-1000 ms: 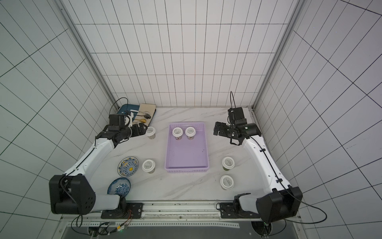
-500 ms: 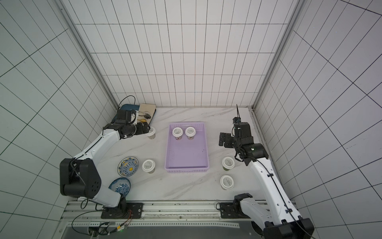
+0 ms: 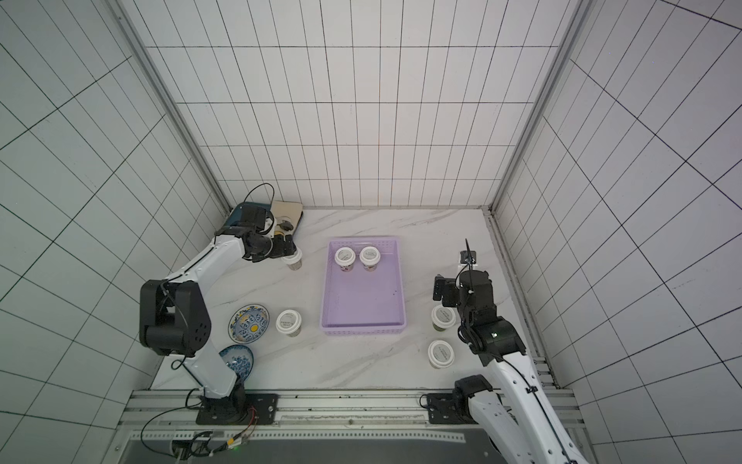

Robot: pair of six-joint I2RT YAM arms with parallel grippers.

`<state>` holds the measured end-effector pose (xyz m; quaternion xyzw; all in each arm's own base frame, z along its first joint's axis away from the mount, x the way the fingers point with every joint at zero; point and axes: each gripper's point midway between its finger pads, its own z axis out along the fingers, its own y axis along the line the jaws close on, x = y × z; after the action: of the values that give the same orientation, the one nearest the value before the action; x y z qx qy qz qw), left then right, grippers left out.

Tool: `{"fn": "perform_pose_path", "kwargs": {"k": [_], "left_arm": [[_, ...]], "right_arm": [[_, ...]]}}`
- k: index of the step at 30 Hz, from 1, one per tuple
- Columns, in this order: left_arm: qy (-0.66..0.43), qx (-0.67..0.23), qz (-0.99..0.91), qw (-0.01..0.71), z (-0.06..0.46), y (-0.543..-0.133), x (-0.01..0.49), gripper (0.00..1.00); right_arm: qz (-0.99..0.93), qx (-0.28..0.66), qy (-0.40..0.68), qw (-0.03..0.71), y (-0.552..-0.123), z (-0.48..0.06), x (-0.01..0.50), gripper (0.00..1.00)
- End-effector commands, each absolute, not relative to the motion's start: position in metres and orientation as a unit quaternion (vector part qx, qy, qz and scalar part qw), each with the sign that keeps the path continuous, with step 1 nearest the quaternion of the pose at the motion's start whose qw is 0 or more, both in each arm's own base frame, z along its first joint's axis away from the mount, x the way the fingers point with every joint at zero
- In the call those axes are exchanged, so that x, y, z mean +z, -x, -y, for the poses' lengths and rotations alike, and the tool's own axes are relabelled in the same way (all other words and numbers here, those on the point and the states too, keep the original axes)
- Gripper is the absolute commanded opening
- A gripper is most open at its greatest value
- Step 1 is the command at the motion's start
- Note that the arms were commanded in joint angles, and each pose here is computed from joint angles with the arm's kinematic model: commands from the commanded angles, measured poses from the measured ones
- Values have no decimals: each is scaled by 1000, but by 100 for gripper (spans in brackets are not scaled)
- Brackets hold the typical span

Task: Put the yogurt in the basket
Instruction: Pick up the yogurt from the center of the board.

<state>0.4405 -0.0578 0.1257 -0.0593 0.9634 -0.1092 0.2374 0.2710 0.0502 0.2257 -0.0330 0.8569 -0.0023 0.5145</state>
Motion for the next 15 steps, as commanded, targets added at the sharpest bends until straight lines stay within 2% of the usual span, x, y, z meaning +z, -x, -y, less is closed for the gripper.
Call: {"fn": "perform_pose_path", "kwargs": {"k": [1, 15], "left_arm": [[58, -113, -968, 217, 62, -443, 120, 98], [63, -137, -977, 151, 73, -456, 90, 98]], "right_arm": [[-840, -25, 24, 541, -279, -45, 236, 99], [-842, -27, 32, 538, -280, -47, 232, 99]]}}
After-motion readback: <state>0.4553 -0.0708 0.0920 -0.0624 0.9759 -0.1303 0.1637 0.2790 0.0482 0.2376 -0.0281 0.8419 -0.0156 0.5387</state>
